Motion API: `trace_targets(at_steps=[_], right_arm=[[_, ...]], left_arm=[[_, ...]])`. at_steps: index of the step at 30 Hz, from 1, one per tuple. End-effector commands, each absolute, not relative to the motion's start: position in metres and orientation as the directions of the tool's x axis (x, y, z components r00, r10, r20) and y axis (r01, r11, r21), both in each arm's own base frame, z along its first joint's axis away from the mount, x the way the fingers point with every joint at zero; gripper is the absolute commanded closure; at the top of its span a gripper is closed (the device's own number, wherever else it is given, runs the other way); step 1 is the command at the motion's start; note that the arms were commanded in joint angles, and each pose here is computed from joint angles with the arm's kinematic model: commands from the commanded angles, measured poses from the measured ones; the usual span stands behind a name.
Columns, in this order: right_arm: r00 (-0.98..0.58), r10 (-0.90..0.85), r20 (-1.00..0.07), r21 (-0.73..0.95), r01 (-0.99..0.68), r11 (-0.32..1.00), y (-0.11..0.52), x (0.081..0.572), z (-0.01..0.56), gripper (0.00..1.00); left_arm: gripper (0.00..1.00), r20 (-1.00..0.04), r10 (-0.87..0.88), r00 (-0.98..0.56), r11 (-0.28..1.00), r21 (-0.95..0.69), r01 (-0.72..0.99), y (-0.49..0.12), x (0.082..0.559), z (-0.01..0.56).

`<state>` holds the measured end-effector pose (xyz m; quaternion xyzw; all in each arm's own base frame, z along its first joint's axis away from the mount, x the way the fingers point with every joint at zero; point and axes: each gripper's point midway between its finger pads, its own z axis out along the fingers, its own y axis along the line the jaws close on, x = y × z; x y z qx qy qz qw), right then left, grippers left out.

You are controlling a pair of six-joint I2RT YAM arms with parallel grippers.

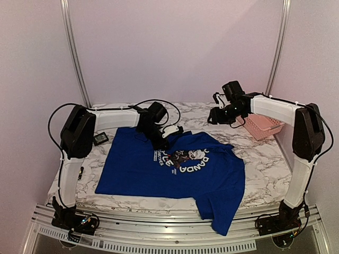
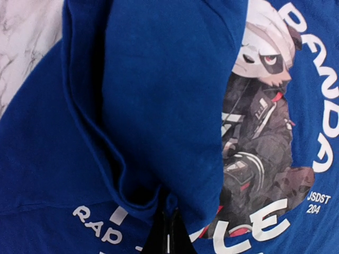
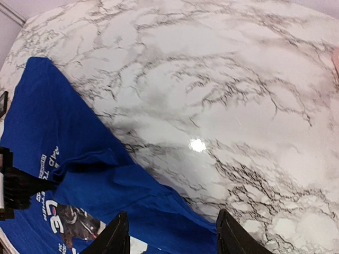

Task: Pin the brooch onto the clothing
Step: Smooth out the flattened clothing at the center of the board.

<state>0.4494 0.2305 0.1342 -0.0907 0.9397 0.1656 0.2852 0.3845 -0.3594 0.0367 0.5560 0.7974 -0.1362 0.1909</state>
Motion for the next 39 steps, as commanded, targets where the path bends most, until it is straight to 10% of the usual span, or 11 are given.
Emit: trace_targets(at_steps=[1,17,23,30,39], right_arm=[[-0.784,-0.172,-0.597,0.275,-0.401,0.874,0.281,0.464,0.135,0.46],[-0.724,-0.338,-0.601,0.379,-0.631,0.677,0.355,0.473,0.074,0.47],[-0.715,-0.352,-0.604,0.369,-0.643,0.671,0.357,0.477,0.065,0.59],[-0.707,-0.364,-0.606,0.381,-0.66,0.647,0.358,0.474,0.068,1.0],[-0.65,-0.205,-0.732,0.238,-0.526,0.817,0.299,0.531,0.132,1.0]], left_arm=[[1.0,-0.473,0.833,-0.289,0.324,-0.008,0.946,-0.369,0.373,0.044],[1.0,-0.475,0.834,-0.282,0.32,0.0,0.947,-0.37,0.377,0.048],[1.0,-0.477,0.836,-0.272,0.315,0.01,0.949,-0.371,0.379,0.05],[1.0,-0.483,0.835,-0.262,0.319,0.038,0.947,-0.372,0.386,0.058],[1.0,-0.581,0.776,-0.245,0.444,0.228,0.867,-0.383,0.459,0.108]])
